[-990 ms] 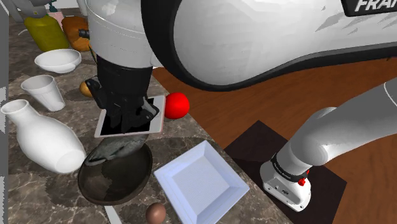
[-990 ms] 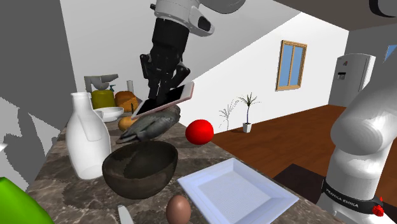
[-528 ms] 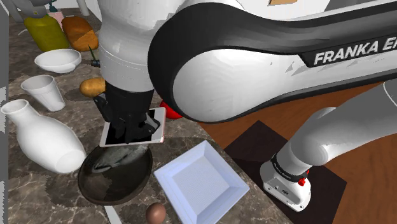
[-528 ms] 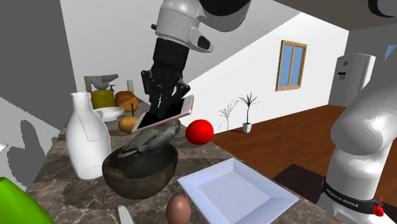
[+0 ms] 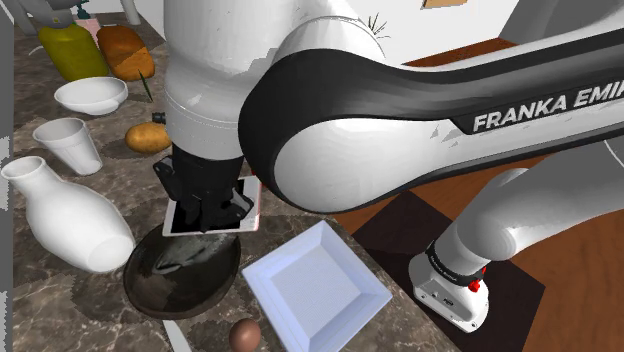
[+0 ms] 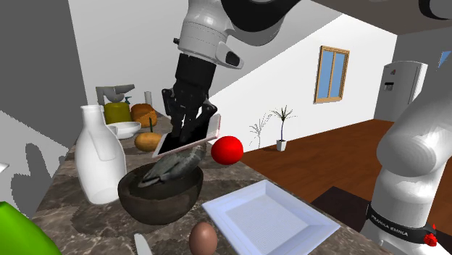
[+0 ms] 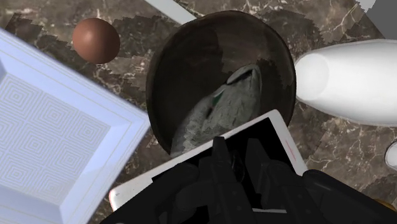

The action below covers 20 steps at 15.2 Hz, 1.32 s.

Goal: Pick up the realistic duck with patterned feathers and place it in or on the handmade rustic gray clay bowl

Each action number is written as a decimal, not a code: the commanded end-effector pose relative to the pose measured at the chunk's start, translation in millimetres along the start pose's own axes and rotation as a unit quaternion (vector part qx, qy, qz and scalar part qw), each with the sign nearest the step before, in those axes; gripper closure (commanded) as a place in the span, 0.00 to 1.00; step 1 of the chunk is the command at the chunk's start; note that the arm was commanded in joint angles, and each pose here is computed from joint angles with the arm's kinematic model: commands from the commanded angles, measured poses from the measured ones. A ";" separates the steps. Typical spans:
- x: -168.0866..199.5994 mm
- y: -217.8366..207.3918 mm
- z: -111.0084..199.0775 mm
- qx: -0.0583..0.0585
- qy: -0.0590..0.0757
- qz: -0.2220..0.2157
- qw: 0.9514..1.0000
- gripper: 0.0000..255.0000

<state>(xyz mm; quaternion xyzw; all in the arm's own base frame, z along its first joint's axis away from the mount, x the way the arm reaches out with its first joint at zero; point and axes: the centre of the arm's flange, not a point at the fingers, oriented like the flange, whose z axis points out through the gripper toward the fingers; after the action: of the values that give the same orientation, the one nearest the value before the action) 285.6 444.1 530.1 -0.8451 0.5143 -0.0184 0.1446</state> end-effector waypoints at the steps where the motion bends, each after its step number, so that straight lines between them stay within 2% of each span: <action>1: 0.0 0.0 0.0 0.000 0.000 0.000 1.000 1.00; 2: 0.0 0.0 0.0 0.000 0.000 0.000 1.000 1.00; 3: 0.0 0.0 0.0 0.000 0.000 0.000 1.000 0.00; 8: 0.0 0.0 0.1 0.000 0.000 0.000 1.000 0.00; 12: 0.0 0.0 -50.0 0.000 0.000 0.000 1.000 0.00; 20: 0.0 0.0 -49.9 0.000 0.000 0.000 1.000 0.00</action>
<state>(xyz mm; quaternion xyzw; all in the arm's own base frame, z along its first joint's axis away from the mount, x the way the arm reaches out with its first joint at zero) 276.6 432.8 577.9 -0.8451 0.5143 -0.0185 0.1449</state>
